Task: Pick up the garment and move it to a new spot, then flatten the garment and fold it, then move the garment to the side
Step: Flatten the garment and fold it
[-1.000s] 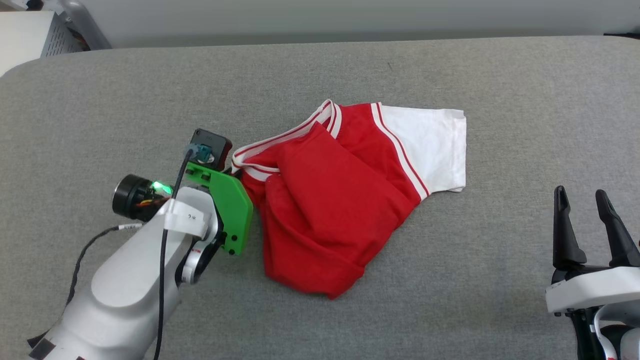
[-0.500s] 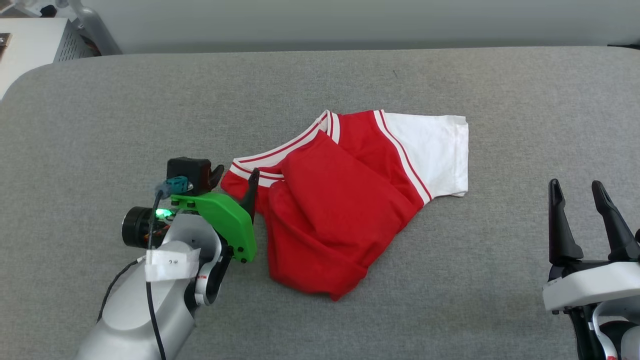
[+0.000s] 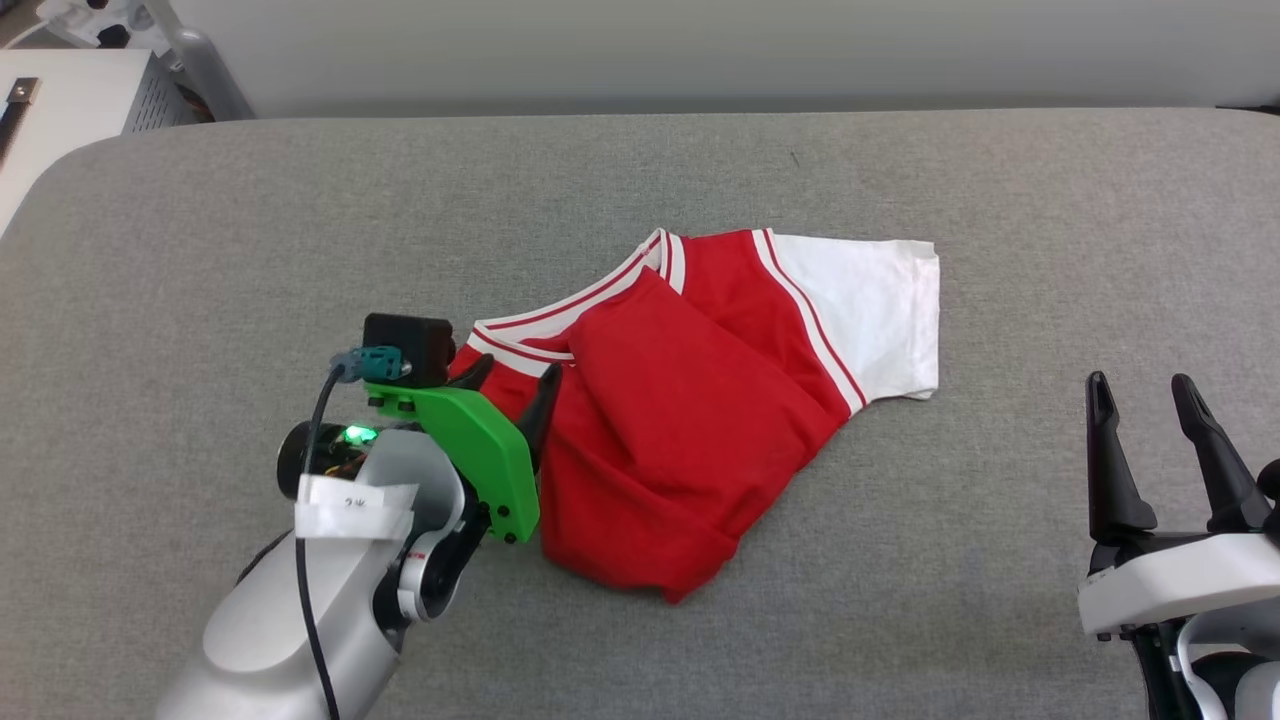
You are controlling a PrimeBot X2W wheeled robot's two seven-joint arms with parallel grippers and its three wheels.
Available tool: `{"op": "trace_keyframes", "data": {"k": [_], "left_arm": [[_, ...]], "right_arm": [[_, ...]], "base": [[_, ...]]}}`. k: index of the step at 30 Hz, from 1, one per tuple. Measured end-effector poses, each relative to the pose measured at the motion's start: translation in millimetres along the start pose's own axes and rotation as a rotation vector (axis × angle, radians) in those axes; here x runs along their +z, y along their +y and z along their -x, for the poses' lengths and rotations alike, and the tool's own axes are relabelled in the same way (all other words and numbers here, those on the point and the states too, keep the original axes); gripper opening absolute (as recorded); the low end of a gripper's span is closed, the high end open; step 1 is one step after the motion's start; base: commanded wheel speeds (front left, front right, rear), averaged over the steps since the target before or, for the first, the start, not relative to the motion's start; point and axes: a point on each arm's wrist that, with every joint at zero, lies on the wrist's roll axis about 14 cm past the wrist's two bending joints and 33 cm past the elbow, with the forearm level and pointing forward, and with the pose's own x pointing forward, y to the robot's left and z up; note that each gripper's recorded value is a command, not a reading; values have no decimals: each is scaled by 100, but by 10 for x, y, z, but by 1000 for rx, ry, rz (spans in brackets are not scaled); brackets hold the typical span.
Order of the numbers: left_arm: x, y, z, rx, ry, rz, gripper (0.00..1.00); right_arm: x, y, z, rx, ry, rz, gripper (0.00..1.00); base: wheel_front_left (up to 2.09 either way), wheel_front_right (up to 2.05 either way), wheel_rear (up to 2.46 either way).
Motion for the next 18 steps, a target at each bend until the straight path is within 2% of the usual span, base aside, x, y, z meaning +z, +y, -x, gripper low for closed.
{"op": "trace_keyframes", "data": {"k": [4, 11, 15, 16, 17, 18], "left_arm": [[-139, -124, -65, -67, 134, -32, 100], [-547, -143, -100, -99, 353, -54, 100], [-652, -146, -112, -119, 399, -73, 100], [-644, -155, -126, -124, 393, -83, 54], [-632, -169, -137, -133, 390, -91, 31], [-619, -182, -144, -138, 383, -91, 0]], "right_arm": [[-54, -7, -8, -2, 15, -6, 100], [-142, -63, -1, -19, 40, -15, 100], [-190, -97, 1, -30, 54, -18, 100], [-199, -105, -1, -32, 56, -18, 100], [-209, -112, -3, -34, 58, -20, 100], [-215, -115, -4, -35, 60, -20, 100]], "base": [[0, 0, 0], [0, 0, 0], [0, 0, 0], [0, 0, 0], [0, 0, 0], [0, 0, 0]]}}
